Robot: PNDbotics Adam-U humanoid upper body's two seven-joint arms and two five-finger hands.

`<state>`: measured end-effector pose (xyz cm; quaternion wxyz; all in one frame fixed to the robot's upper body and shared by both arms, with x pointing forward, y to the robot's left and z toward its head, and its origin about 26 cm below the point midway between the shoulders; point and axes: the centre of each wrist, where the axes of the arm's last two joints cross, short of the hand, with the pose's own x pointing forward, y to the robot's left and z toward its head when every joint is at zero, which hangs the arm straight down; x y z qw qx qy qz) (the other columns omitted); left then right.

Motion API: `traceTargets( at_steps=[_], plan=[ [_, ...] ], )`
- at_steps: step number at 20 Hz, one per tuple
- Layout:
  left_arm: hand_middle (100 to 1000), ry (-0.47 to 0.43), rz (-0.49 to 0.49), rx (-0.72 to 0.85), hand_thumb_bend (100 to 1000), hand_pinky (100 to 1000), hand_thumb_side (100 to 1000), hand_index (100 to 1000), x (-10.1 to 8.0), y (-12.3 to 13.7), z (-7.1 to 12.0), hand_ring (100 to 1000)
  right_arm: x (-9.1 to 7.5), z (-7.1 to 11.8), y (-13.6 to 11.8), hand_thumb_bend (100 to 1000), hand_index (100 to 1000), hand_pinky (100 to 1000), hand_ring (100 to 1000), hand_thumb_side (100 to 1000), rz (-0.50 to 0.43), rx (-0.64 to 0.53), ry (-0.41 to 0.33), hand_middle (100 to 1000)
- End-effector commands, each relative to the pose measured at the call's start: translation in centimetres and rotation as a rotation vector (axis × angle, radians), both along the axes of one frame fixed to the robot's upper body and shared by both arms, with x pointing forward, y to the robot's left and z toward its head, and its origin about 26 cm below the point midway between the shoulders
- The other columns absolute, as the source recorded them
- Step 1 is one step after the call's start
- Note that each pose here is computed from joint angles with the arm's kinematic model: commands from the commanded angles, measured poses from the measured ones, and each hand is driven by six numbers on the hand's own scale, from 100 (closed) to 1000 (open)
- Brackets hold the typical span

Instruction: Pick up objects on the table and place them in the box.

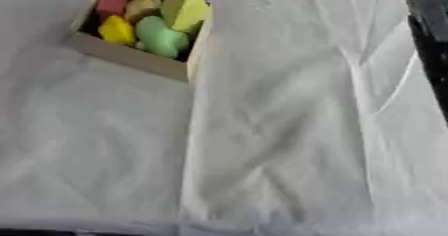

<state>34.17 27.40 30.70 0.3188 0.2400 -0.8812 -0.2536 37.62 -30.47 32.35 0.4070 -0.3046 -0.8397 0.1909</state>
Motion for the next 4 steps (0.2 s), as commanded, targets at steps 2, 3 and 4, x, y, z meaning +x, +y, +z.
traceTargets(
  at_steps=[2, 3, 4],
  plan=[
    [769, -0.127, -0.020, -0.189, 100, 775, 474, 858, -3.6, 1.3, 0.2, 832, -1.2, 1.9, -0.6, 100, 808, 798, 778, 657, -0.007, 0.001, -0.077, 630],
    [769, -0.147, -0.021, -0.233, 100, 774, 476, 858, -3.9, 1.6, -0.4, 831, -1.3, 1.9, -0.5, 100, 808, 798, 778, 653, -0.005, 0.006, -0.085, 630],
    [769, -0.164, -0.023, -0.274, 100, 774, 483, 858, -4.1, 1.9, -1.1, 830, -1.4, 1.9, -0.5, 100, 808, 797, 778, 651, -0.002, 0.010, -0.090, 630]
  ],
)
